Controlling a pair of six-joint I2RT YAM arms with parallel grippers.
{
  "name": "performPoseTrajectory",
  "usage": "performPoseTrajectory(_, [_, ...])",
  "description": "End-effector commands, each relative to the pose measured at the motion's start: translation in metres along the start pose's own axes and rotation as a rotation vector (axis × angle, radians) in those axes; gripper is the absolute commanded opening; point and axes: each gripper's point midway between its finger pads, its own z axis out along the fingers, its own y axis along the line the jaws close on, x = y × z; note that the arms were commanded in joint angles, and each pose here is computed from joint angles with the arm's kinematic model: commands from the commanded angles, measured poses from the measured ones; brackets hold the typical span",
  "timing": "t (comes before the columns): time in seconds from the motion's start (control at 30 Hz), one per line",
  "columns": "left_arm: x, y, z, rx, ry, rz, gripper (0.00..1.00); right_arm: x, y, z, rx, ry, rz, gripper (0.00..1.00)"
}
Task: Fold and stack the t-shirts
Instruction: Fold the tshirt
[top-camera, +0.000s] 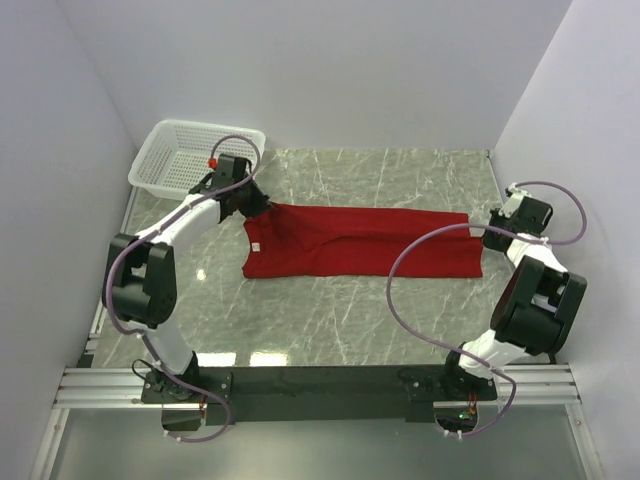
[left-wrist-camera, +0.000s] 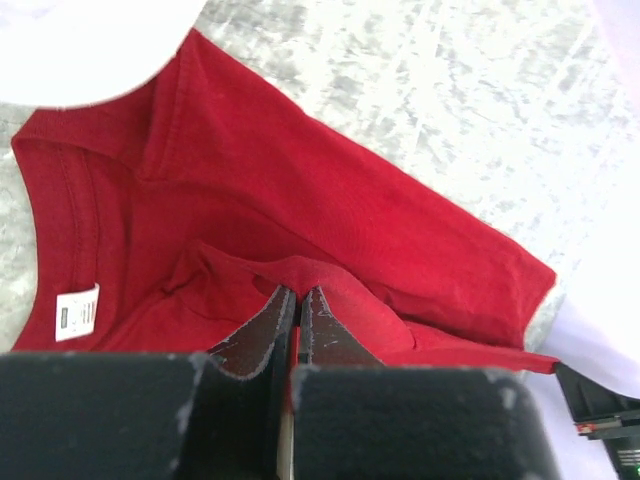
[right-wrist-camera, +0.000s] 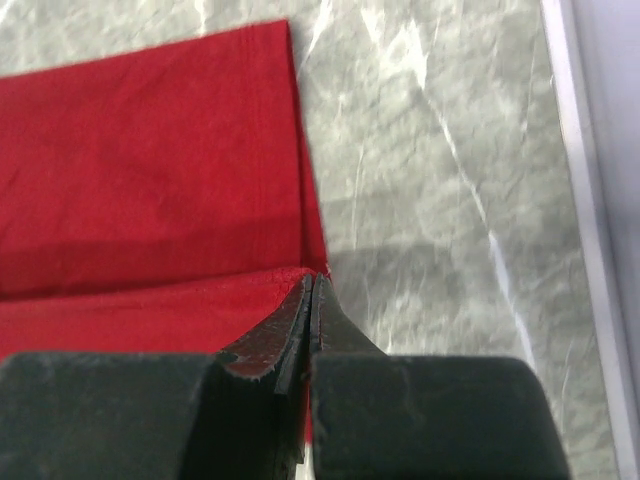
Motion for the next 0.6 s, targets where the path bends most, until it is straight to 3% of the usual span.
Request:
performPoseTrajectory(0.0, [-0.016, -0.013, 0.005, 0.031, -0.033, 0.018, 0.00, -0.032, -0.006, 0.009, 0.068, -0.054, -0.011, 0.00])
performPoseTrajectory(0.3, [-0.015, -0.014, 0.022, 0.020, -0.005, 0.029, 0.00, -0.035, -0.014, 0.018, 0.125, -0.025, -0.018, 0.00])
performPoseTrajectory(0.57, [-0.019, -0.020, 0.026, 0.032, 0.000, 0.033, 0.00, -0.035, -0.034, -0.001, 0.200, -0.056, -0.039, 0.00])
